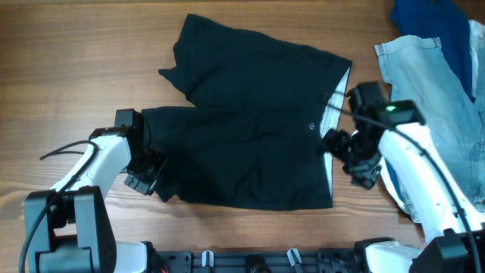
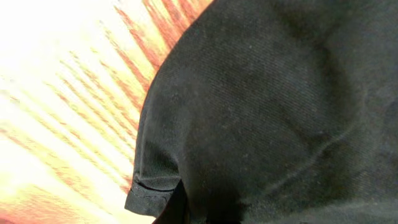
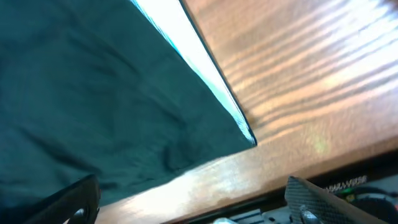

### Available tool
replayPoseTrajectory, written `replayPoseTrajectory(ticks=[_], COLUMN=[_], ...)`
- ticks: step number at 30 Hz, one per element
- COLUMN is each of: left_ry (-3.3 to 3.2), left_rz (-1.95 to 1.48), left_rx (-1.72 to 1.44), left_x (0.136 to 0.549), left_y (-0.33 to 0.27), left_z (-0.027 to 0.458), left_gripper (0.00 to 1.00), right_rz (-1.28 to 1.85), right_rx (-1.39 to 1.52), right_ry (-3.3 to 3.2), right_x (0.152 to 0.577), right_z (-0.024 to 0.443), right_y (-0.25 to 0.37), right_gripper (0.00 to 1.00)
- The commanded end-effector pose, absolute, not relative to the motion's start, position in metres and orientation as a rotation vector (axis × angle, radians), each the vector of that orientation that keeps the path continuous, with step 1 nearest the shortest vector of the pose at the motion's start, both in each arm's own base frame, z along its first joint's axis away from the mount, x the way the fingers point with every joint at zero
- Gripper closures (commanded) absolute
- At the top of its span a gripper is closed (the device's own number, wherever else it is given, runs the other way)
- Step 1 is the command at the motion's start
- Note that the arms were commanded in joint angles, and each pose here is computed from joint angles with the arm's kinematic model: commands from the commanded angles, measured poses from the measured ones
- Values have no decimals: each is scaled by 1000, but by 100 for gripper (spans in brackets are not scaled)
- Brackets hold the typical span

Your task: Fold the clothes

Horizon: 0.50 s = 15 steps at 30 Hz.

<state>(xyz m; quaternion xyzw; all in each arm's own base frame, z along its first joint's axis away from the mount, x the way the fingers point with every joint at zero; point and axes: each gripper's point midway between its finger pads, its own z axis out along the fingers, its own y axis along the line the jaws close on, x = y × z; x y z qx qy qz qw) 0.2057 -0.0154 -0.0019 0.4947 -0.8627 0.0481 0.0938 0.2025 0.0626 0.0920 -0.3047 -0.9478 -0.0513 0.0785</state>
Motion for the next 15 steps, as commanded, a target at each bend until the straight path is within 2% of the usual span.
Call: replayPoseTrajectory(ticks=[1, 3, 5, 6, 15], left_ry=[-2589, -2586, -2585, -2585, -2578], left_rz=[56, 55, 55, 55, 56], left_rx=[1434, 1434, 1433, 1433, 1431], left_x=[202, 202, 201, 201, 200], left_y=[-5, -5, -5, -5, -6], left_z=[-3, -3, -3, -3, -2], left_gripper=[96, 96, 96, 96, 96], right_rz=[-124, -85, -48, -43, -23], right_rx=[-934, -938, -926, -916, -940], right_ry=[-2736, -2706, -2692, -2696, -2714], right_x=[171, 158, 147, 145, 132], right_z=[73, 65, 58, 56, 21], right_y=[84, 88, 94, 95, 98], right_gripper=[10, 17, 33, 38, 38])
